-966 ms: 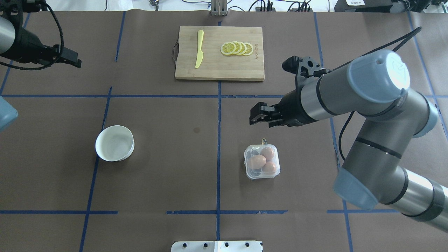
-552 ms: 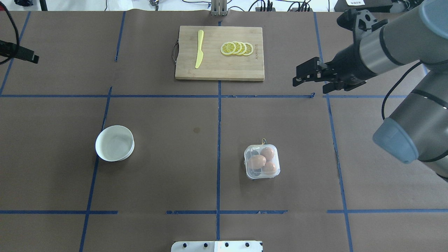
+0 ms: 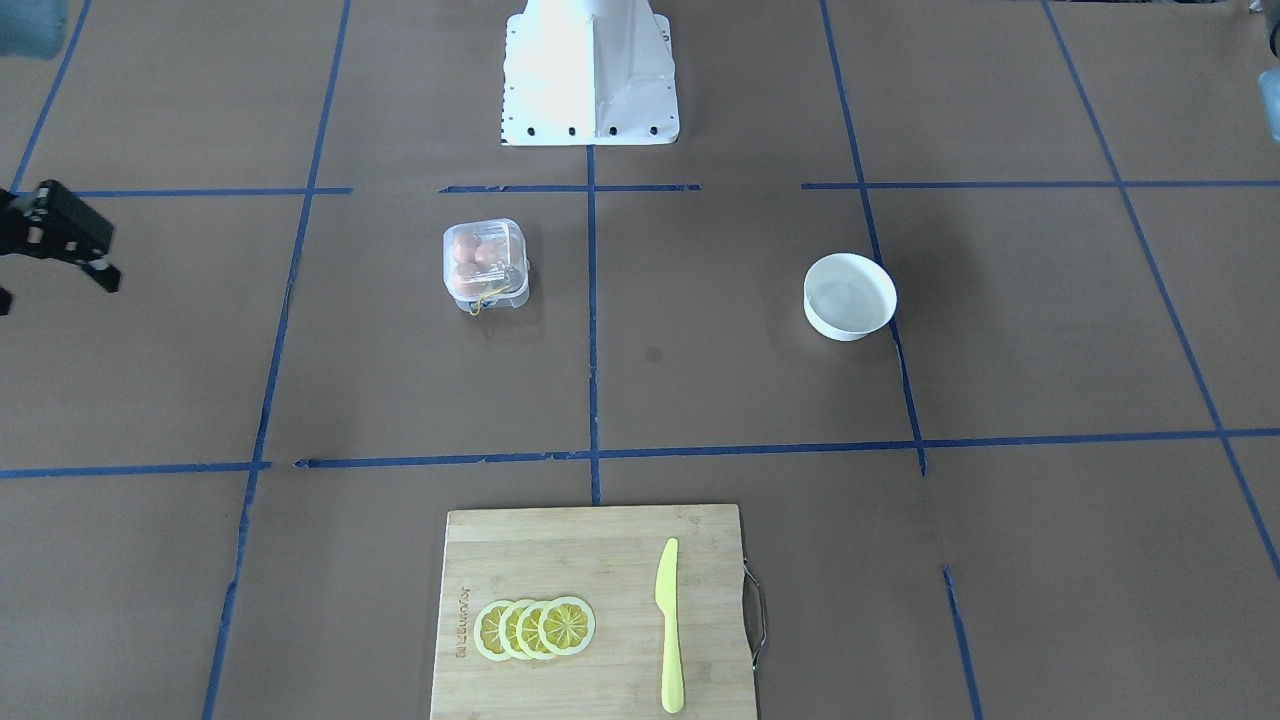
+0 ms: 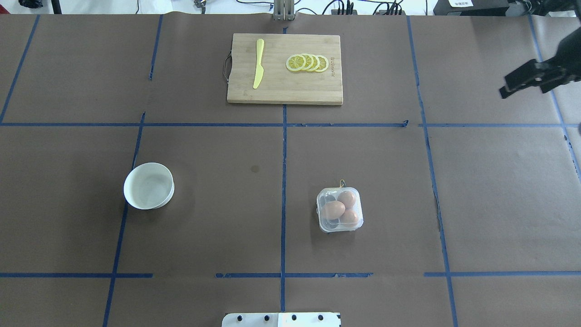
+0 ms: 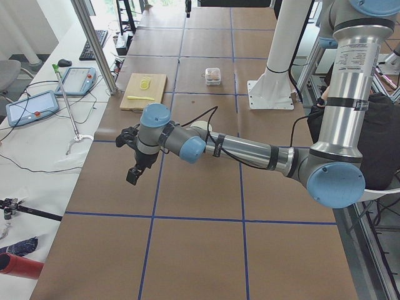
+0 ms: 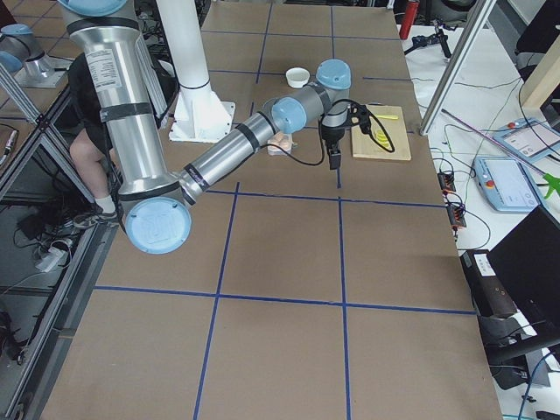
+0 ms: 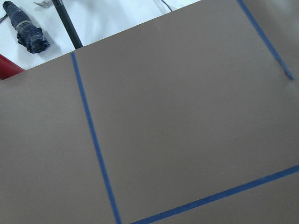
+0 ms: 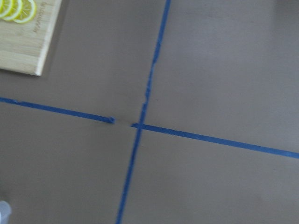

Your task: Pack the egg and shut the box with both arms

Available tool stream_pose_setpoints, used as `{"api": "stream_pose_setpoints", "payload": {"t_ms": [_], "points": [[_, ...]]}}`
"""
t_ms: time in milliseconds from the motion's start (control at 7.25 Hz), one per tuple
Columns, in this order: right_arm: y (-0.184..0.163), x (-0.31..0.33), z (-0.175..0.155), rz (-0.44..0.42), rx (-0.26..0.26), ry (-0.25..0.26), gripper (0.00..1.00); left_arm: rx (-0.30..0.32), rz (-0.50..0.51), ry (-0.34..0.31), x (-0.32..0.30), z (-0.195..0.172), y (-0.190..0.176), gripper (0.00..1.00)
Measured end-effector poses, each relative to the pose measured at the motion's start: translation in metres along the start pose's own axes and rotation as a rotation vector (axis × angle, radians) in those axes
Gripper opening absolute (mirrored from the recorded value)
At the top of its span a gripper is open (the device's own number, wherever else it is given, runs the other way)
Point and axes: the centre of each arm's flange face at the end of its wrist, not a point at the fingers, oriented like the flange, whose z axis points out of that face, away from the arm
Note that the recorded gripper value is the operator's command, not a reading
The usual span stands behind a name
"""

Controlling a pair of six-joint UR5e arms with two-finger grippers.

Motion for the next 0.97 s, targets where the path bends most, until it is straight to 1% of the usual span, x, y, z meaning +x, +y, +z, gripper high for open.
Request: {"api": "stream_pose_setpoints", "payload": {"t_ms": [138,276,414,690,828,966], "points": [[0.018,0.061,-0.005,-0.031,-0.027,0.026,1.0,-0.031,0.056,-0.005,-0.015,0.002,0.016,1.0],[0.046,0.112,-0.006,-0.024,-0.052,0.03,1.0,-0.073,0.085,0.002,-0.026,0.006,0.041,1.0],[0.07,0.145,-0.004,0.009,-0.069,0.026,1.0,-0.109,0.089,0.014,-0.032,0.015,0.072,1.0],[0.093,0.177,0.01,0.056,-0.108,0.032,1.0,-0.131,0.095,0.024,-0.047,0.045,0.112,1.0],[0.099,0.187,0.018,0.078,-0.127,0.033,1.0,-0.144,0.087,0.031,-0.053,0.057,0.122,1.0],[0.104,0.196,0.026,0.098,-0.146,0.032,1.0,-0.173,0.064,0.039,-0.052,0.056,0.12,1.0]]}}
